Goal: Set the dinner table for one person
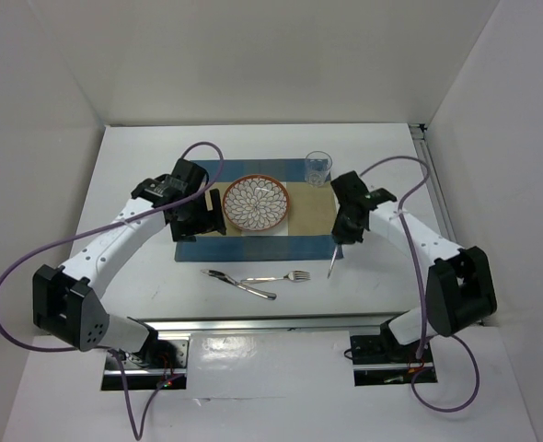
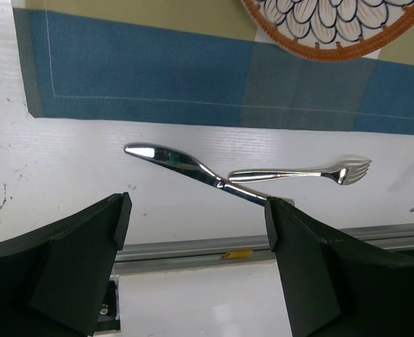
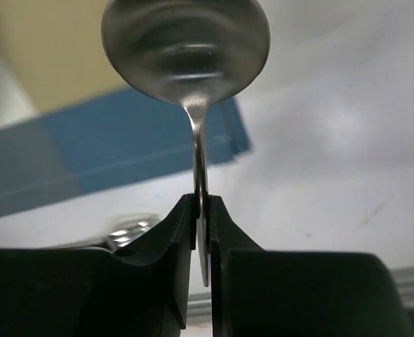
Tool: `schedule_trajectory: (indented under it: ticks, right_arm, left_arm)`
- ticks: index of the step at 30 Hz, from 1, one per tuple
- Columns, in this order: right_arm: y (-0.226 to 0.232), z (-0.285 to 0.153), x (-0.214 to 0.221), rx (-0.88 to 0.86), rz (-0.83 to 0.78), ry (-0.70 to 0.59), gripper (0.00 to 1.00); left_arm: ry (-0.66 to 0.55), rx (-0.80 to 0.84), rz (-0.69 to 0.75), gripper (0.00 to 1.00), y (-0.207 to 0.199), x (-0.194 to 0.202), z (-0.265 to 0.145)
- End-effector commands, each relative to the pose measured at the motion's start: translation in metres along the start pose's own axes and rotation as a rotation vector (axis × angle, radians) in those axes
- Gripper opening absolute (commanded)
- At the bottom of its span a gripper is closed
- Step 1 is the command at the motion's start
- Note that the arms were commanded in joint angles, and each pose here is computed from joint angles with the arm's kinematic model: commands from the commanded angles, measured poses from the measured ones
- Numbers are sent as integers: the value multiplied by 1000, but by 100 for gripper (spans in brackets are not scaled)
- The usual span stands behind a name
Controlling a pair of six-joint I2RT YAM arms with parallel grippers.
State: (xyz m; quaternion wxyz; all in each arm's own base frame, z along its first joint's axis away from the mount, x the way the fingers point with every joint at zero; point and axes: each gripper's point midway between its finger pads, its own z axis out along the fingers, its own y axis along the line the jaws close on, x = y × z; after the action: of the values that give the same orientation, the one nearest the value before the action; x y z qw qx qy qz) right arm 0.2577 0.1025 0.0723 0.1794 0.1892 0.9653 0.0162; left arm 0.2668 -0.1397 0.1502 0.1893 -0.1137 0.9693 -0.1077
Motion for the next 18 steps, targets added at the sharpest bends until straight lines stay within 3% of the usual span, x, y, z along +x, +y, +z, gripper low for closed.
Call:
schedule_trajectory:
  ticks: [1,9,18]
  right_arm:
    - [33,-12,-33,-33,-132,-67,0]
    - [104,32,-70,-92,-318,-37,0]
    - [136,71,-89,-123,-340,3,0]
  left_arm:
    - [-41,4,35,95,-7,-17,-12]
    - [-54,0,31,94,-4,-16,-17]
    - [-45,-6,22,94,0,-10,-18]
